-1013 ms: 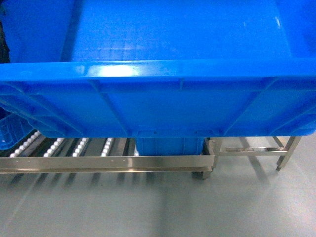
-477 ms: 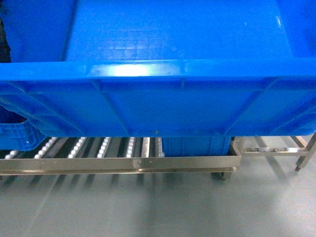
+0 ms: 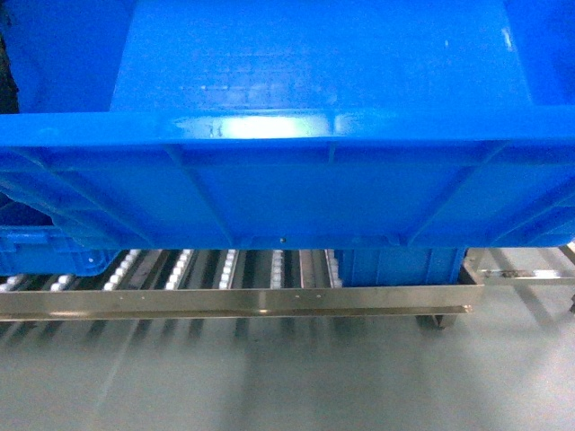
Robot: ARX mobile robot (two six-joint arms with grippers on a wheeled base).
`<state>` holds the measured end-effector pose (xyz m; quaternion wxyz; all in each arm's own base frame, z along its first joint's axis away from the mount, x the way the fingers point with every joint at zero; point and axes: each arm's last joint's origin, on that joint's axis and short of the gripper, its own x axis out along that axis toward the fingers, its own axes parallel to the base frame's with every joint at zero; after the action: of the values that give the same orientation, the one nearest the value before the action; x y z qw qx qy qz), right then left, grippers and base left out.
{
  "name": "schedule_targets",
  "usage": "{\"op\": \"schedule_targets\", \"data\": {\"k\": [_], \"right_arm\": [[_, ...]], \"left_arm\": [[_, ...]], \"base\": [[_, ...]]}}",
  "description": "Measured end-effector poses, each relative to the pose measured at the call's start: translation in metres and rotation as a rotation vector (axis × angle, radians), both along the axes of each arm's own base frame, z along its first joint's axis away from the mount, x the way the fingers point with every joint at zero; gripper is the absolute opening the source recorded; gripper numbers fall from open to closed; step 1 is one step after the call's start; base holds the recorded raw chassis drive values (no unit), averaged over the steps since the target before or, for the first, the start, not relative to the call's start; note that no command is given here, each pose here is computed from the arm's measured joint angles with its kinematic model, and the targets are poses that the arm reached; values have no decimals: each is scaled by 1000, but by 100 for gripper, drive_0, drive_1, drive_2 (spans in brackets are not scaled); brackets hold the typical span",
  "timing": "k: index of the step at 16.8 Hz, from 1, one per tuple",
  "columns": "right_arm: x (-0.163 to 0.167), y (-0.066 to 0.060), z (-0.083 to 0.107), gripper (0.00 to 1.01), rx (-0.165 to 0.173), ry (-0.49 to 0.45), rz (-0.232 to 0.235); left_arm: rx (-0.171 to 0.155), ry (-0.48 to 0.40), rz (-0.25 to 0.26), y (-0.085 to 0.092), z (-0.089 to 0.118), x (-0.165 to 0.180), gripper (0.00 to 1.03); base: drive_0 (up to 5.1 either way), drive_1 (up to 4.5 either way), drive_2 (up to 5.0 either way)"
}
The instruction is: Place box next to blue box on left shelf
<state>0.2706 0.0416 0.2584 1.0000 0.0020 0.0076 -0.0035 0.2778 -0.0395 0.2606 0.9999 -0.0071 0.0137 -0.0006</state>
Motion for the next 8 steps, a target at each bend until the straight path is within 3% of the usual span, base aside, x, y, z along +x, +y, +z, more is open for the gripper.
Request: {"op": "schedule_targets", "data": {"k": [8], "right_arm": [[0,0,0,21,0,3,0]], "left_arm": [[0,0,1,0,0,0,20]], "base": [[-507,239,239]]}}
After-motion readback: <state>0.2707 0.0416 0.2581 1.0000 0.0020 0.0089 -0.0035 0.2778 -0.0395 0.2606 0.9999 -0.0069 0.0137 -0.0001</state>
